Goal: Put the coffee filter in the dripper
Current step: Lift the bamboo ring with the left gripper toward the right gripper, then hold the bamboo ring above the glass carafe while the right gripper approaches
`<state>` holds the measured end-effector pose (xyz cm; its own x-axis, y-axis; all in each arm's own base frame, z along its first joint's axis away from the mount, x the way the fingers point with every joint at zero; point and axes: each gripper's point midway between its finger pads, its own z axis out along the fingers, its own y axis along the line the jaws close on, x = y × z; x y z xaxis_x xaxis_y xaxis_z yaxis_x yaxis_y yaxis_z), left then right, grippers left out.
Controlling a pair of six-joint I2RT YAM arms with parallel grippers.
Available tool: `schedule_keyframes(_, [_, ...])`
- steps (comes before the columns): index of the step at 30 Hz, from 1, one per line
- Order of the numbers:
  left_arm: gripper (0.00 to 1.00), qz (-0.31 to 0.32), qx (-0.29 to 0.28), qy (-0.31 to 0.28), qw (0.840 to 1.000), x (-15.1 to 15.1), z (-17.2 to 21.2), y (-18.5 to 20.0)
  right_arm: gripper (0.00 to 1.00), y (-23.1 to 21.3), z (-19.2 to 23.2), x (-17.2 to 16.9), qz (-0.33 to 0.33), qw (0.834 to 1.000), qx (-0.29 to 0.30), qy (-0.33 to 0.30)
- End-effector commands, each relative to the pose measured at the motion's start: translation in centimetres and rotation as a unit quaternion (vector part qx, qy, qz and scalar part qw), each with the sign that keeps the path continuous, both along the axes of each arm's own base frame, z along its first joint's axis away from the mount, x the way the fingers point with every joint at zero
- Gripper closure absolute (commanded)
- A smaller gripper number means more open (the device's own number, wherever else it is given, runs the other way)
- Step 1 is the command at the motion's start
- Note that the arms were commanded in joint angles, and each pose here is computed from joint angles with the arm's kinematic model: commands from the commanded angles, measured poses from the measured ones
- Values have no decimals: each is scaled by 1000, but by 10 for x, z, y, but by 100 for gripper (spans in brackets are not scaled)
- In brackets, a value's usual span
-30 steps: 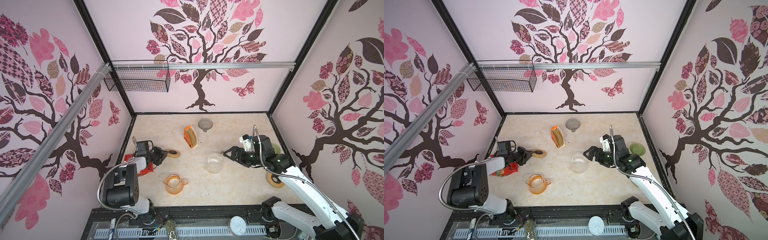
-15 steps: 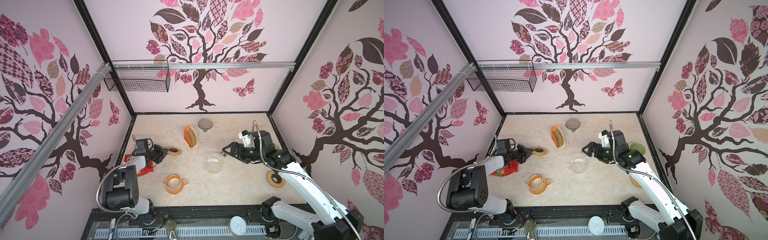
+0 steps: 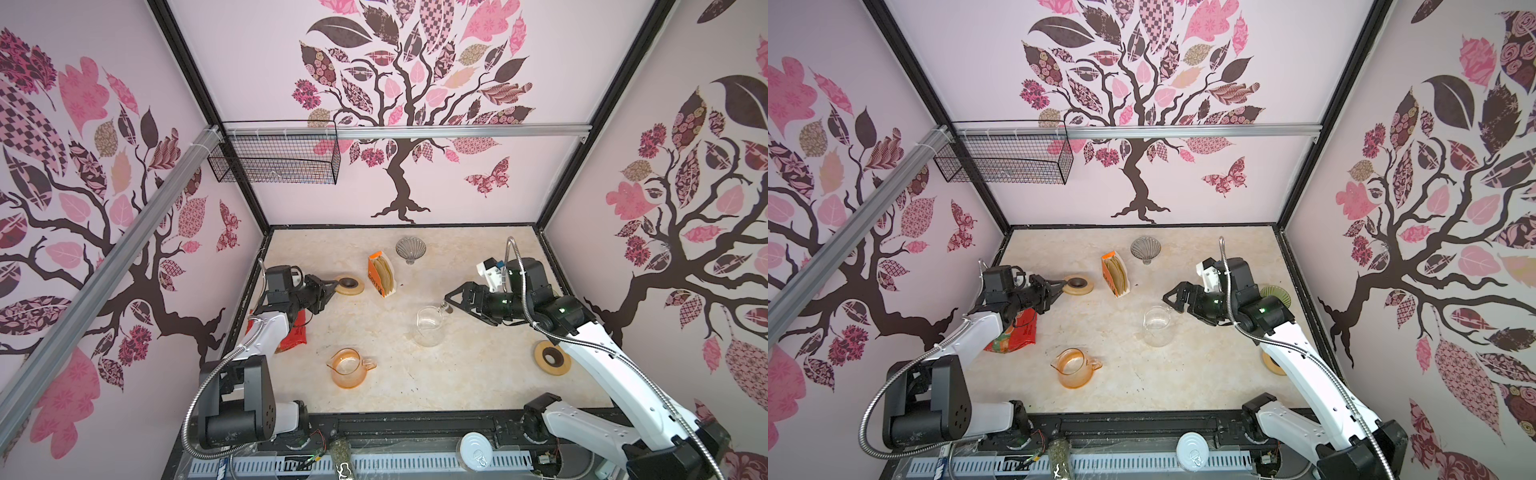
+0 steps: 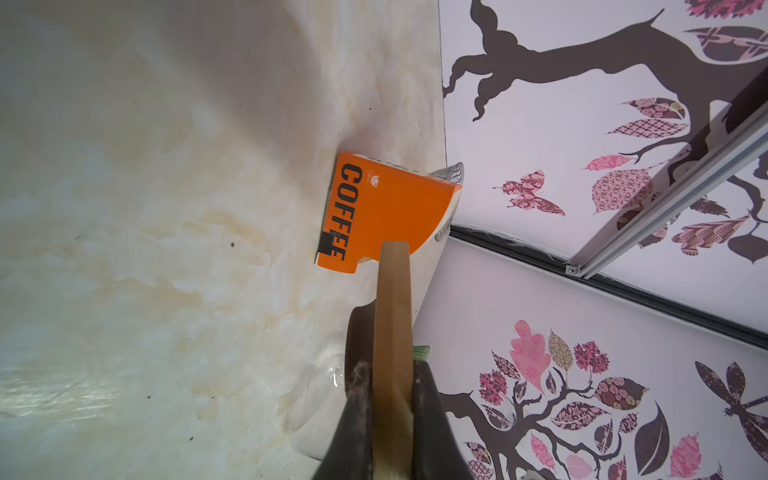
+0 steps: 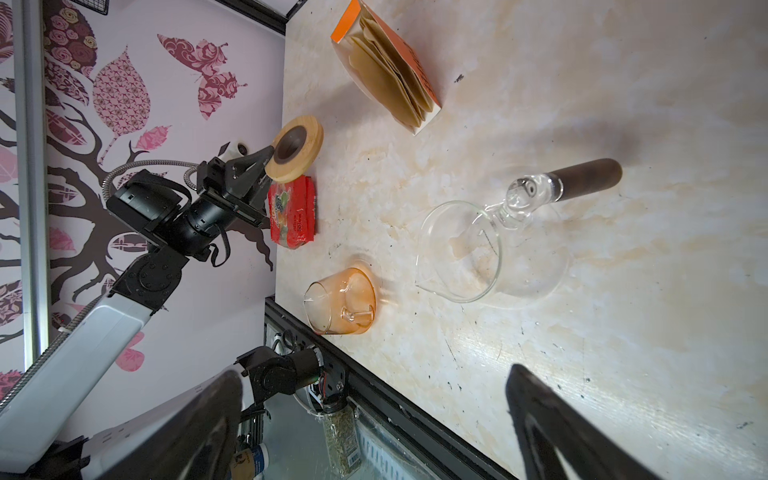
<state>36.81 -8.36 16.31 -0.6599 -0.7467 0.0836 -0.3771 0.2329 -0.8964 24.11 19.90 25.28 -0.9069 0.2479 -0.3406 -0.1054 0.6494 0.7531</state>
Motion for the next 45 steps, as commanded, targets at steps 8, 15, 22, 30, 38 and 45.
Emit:
schedule_keyframes(8, [100, -89, -10, -106, 990, 13, 89, -74, 0, -20, 52, 11, -27, 992, -44, -112])
schedule_keyframes(15, [100, -158, -8, -128, 979, 7, 107, -132, 0, -30, 45, -1, -55, 993, -33, -95])
schedule_keyframes(22, [100, -249, -12, -135, 959, -22, 105, -193, 0, -28, 60, -6, -61, 990, 13, -129])
schedule_keyframes(30, [100, -313, -15, -113, 943, -52, 81, -236, 0, -23, 44, -7, -39, 995, -9, -92])
schedule_keyframes(38, [100, -352, -22, -99, 931, -66, 64, -255, 0, -23, 26, -10, -6, 996, -48, -82])
schedule_keyframes(45, [100, -367, -20, -86, 926, -68, 45, -257, 0, -22, 18, -15, 7, 996, -54, -72])
